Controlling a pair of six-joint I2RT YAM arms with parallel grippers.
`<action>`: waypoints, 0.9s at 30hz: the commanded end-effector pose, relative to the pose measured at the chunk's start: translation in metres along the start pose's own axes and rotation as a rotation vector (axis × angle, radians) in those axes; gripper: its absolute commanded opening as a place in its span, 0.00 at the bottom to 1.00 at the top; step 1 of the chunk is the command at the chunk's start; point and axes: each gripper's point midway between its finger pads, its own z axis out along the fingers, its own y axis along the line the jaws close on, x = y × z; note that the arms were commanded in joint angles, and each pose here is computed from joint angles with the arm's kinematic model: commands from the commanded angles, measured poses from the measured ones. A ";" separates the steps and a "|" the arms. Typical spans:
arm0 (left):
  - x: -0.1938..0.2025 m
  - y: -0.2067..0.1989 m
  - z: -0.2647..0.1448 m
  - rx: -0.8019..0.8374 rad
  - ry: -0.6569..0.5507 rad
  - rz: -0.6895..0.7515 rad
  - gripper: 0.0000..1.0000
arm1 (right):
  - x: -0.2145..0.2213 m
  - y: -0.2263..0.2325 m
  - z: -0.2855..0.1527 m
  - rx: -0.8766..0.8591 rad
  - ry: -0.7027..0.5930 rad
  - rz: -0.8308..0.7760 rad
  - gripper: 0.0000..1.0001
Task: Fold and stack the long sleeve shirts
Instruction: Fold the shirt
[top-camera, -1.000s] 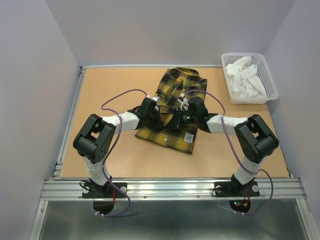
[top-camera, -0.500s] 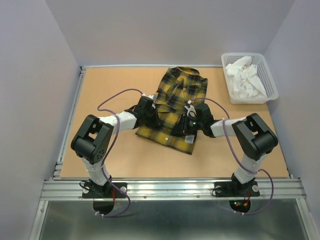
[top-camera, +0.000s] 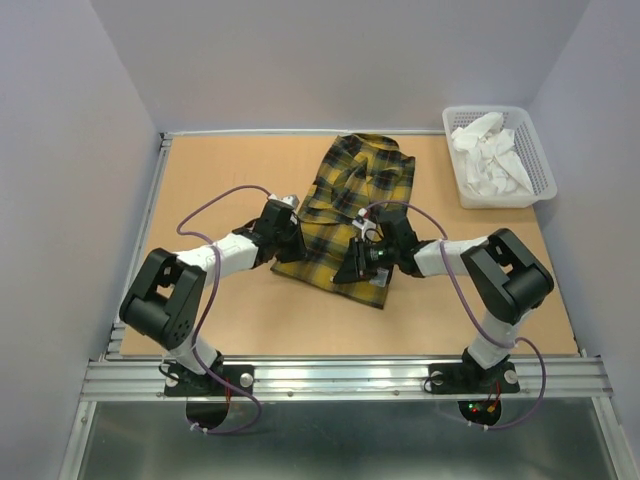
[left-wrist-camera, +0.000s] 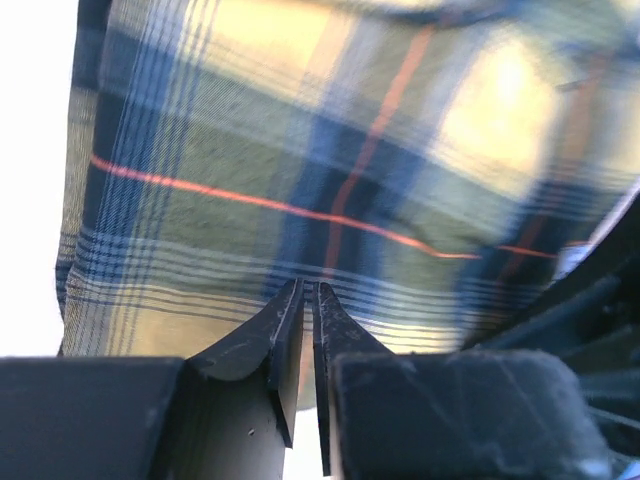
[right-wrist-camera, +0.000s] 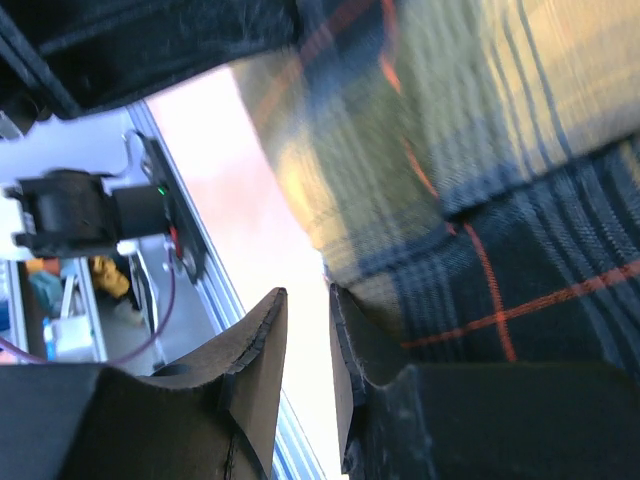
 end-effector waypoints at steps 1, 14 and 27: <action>0.021 0.029 0.013 -0.075 0.069 -0.048 0.18 | 0.012 -0.010 0.010 -0.008 0.063 -0.003 0.29; 0.047 0.092 0.017 -0.214 0.130 -0.196 0.05 | 0.038 -0.087 -0.035 0.157 -0.003 0.148 0.23; -0.036 0.038 -0.012 -0.057 -0.057 -0.155 0.19 | -0.048 -0.039 -0.091 0.168 -0.244 0.028 0.24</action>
